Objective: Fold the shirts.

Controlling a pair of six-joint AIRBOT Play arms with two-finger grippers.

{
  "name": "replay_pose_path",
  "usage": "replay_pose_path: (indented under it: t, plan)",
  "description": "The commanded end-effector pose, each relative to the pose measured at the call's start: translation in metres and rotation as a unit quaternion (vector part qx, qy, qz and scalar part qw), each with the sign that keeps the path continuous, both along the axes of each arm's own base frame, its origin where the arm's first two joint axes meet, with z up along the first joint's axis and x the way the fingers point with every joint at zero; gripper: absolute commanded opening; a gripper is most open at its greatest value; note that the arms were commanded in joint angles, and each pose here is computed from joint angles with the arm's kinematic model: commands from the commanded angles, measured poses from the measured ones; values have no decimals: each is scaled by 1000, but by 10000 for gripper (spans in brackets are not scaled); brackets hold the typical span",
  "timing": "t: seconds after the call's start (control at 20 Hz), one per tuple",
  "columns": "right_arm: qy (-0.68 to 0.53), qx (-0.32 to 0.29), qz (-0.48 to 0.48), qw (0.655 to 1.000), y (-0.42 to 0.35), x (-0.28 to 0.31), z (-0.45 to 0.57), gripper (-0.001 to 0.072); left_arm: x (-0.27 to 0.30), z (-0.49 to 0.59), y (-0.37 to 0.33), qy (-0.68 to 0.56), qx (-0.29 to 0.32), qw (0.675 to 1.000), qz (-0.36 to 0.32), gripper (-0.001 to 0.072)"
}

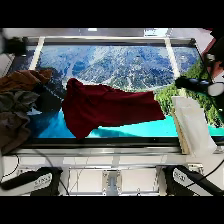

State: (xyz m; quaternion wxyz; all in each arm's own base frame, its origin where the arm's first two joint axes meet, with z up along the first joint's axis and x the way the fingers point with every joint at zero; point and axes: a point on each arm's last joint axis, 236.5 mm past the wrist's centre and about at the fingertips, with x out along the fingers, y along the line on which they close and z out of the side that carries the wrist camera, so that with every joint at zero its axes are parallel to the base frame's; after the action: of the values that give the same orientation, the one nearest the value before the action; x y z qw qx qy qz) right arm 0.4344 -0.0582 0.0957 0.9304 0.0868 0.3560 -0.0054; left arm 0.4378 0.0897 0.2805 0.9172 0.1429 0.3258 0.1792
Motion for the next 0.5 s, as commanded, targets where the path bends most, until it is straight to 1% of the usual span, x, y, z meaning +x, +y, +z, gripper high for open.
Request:
replay_pose_path:
  t: [0.0, 0.05, 0.1, 0.2, 0.25, 0.35, 0.4, 0.45]
  plan:
    - [83, -5, -34, 996, -41, -63, -4, 391, -82, -52, 9, 31, -126, 991, 26, 466]
    - [95, 0, -41, 995, -46, -71, -6, 391, -101, -88, 5, 52, -162, 985, 34, 466]
    - [104, 5, -44, 994, -48, -76, -8, 391, -116, -125, -3, 69, -211, 974, 49, 464]
    - [113, 14, -39, 993, -44, -80, -11, 391, -141, -203, -30, 119, -308, 941, 69, 458]
    - [111, 24, -34, 993, -38, -79, -10, 391, -150, -241, -50, 148, -368, 915, 77, 458]
    - [106, 41, -17, 993, -27, -77, -9, 391, -160, -291, -87, 177, -468, 862, 82, 458]
    - [107, 47, -9, 993, -23, -78, -10, 391, -163, -307, -102, 188, -503, 840, 78, 458]
    - [108, 53, -7, 993, -20, -78, -9, 391, -167, -322, -111, 200, -522, 825, 74, 458]
